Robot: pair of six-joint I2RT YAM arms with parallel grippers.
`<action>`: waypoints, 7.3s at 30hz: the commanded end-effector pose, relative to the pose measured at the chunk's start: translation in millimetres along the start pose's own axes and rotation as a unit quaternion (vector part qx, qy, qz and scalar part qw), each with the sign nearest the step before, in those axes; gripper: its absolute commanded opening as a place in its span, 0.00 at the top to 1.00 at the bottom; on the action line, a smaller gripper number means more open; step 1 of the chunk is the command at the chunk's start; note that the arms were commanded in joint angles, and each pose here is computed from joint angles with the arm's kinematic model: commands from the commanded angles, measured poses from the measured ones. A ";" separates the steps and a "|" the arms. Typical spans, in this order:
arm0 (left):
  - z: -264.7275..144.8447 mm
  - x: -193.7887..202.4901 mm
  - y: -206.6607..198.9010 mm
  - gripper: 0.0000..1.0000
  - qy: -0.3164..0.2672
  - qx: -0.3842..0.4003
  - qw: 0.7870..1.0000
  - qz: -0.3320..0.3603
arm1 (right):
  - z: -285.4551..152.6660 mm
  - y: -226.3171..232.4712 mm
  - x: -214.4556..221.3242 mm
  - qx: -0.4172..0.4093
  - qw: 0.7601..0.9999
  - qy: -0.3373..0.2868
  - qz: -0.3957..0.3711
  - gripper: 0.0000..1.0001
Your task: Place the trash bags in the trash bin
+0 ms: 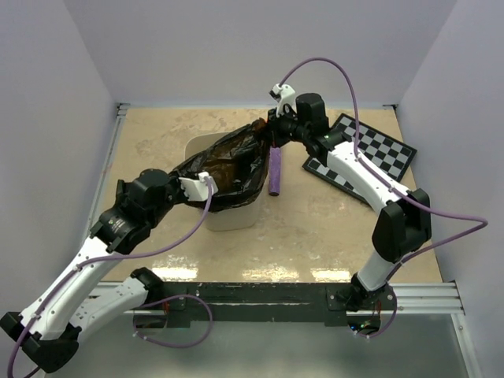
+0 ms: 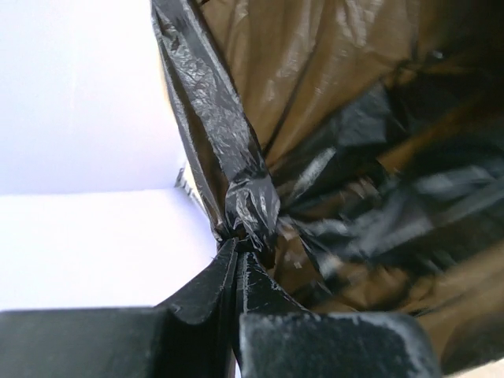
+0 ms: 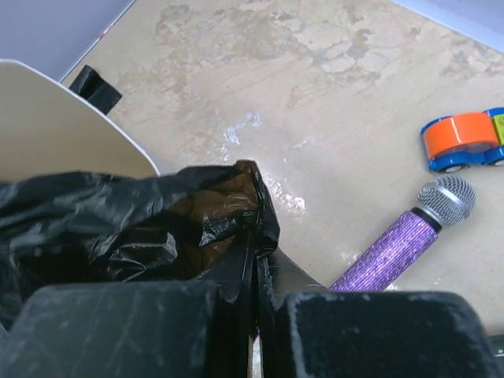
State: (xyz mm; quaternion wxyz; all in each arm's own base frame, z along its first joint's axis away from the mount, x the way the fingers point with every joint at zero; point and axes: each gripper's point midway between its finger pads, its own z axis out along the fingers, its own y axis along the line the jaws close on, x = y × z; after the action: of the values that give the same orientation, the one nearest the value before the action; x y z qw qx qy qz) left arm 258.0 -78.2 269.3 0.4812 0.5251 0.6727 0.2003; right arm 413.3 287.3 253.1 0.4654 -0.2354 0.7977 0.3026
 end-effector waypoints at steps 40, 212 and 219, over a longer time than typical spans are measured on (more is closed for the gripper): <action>-27.2 -92.6 33.2 0.25 -0.195 0.086 0.954 -0.210 | -53.3 3.0 -37.7 -0.038 0.974 0.031 -0.222 0.55; -23.7 44.4 -6.8 0.24 -0.074 -0.088 0.941 -0.317 | -40.6 153.9 59.2 -0.306 0.819 0.169 -0.455 0.63; -40.7 64.6 -7.2 0.23 -0.059 -0.136 0.937 -0.316 | -8.1 131.9 126.9 -0.309 0.781 0.257 -0.478 0.62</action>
State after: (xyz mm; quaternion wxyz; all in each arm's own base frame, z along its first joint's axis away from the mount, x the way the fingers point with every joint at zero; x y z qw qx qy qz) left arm 221.1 -27.0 246.1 0.6038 0.2717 0.7455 0.0762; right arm 265.4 366.3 171.9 0.2317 -0.7654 0.5586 0.2199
